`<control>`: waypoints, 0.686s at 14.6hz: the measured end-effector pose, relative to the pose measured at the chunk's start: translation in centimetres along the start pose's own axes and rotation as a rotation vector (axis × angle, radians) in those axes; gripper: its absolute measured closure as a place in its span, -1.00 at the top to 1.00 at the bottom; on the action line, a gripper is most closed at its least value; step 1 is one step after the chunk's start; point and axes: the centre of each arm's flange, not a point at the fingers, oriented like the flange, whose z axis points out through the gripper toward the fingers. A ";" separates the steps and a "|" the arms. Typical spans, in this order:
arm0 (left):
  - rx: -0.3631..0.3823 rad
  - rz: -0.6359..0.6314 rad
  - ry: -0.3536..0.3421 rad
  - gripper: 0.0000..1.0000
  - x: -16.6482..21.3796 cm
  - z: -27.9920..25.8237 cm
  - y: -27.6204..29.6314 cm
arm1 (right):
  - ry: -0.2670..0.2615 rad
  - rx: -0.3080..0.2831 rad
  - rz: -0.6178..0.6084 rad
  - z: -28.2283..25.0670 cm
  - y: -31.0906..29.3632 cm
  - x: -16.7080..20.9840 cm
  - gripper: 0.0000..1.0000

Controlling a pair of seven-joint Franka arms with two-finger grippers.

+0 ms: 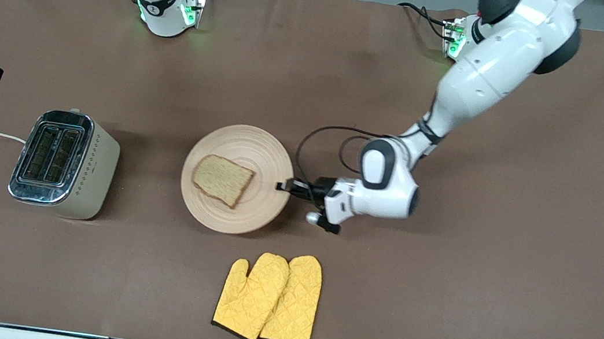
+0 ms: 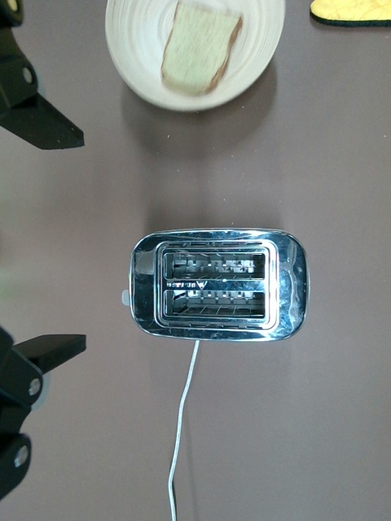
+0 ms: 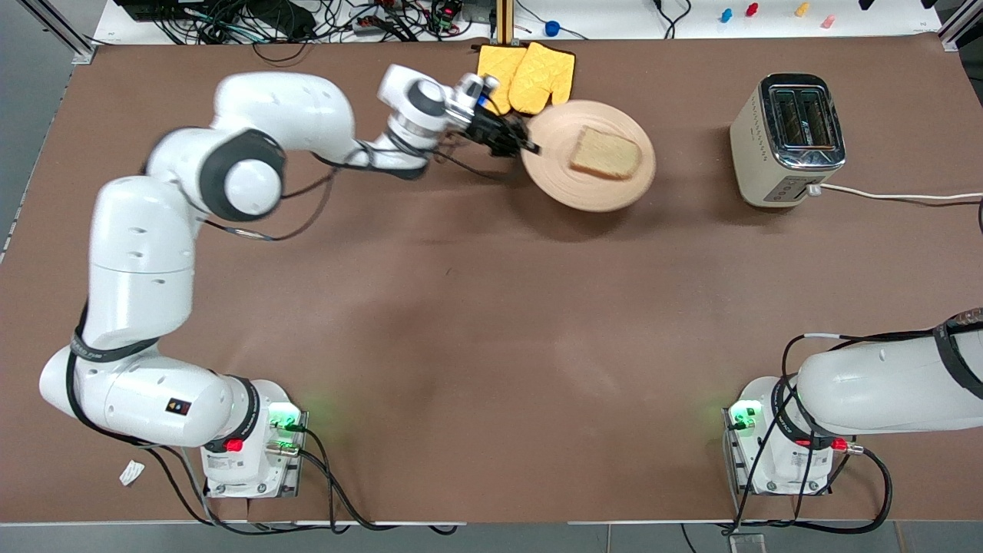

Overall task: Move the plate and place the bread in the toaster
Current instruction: 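Push the plate with the left gripper toward the toaster, then withdraw the left gripper while the right gripper reaches the bread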

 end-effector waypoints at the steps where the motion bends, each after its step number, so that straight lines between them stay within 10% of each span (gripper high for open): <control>1: -0.003 -0.006 0.000 -0.81 -0.5 1.7 -0.1 | -0.011 0.011 -0.004 0.9 -0.3 0.5 1.00; 8: -0.008 -0.045 0.007 -0.81 -1.2 4.9 -1.9 | 0.003 0.034 0.090 11.5 -5.2 5.2 1.00; 10: -0.008 -0.047 0.008 -0.53 -1.3 5.2 -2.1 | -0.020 0.028 0.150 15.3 -7.3 5.7 1.00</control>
